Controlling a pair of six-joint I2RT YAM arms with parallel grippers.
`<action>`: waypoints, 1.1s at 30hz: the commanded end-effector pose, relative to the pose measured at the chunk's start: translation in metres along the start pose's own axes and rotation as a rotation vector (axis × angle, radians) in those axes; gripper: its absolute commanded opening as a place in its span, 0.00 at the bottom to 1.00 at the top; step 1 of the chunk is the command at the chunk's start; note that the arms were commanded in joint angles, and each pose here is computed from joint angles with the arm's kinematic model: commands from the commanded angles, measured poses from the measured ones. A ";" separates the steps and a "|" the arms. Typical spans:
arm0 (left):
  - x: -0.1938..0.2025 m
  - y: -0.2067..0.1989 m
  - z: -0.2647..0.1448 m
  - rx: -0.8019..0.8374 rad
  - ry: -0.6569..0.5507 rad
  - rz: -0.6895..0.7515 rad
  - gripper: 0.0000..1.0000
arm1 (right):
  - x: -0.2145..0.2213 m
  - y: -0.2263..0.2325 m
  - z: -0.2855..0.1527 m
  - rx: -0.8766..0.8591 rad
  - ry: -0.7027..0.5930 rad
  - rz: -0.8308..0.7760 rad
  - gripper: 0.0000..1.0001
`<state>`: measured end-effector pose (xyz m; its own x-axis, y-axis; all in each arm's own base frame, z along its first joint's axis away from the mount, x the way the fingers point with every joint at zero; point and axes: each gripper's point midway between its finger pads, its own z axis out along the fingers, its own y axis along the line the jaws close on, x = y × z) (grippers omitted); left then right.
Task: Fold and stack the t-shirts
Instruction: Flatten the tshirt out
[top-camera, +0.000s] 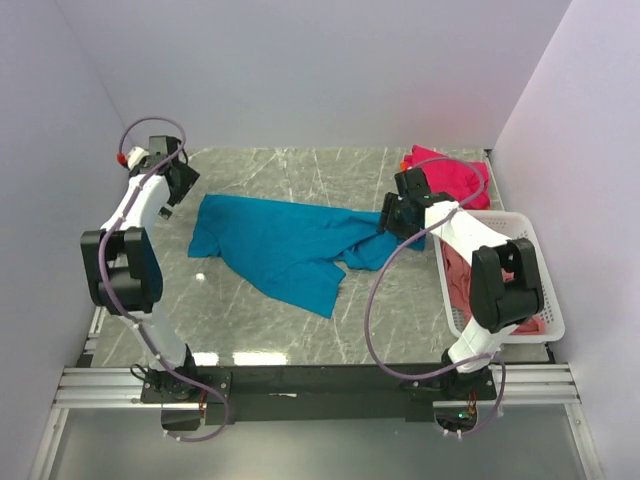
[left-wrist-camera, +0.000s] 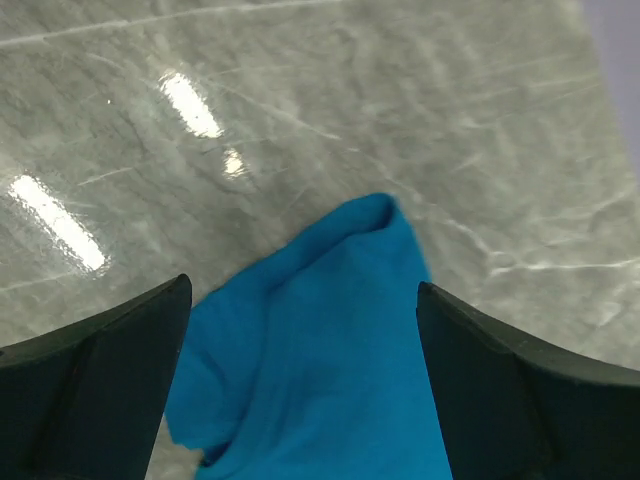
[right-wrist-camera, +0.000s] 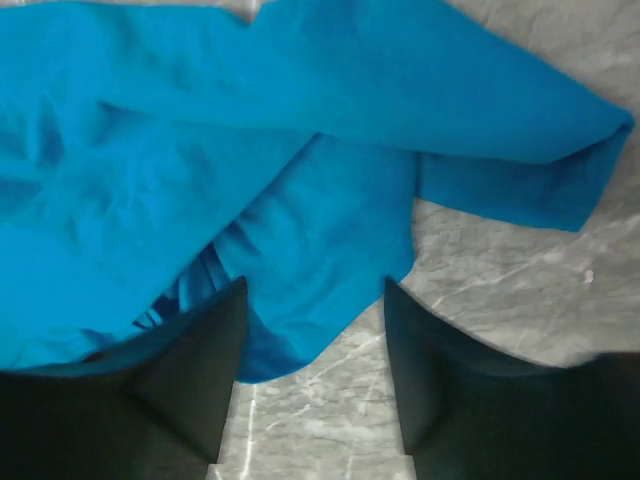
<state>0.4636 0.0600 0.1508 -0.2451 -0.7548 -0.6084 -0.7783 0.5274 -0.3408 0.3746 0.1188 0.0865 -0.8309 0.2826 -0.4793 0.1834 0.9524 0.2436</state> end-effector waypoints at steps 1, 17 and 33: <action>-0.035 -0.025 -0.051 0.139 -0.031 -0.004 0.99 | -0.062 0.027 -0.045 -0.089 -0.196 -0.006 0.66; 0.263 -0.031 -0.223 0.720 0.505 0.520 0.99 | -0.047 -0.035 -0.127 0.003 -0.473 0.200 0.94; 0.418 0.046 -0.228 0.513 0.676 1.097 0.90 | -0.025 -0.068 -0.136 0.033 -0.505 0.227 0.94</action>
<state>0.1829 -0.3255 0.0448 -0.9388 0.1691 -0.3000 0.2606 0.9184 -0.2977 0.3118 0.0393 0.1865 -0.4605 0.4881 -0.7414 0.3469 0.8678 0.3558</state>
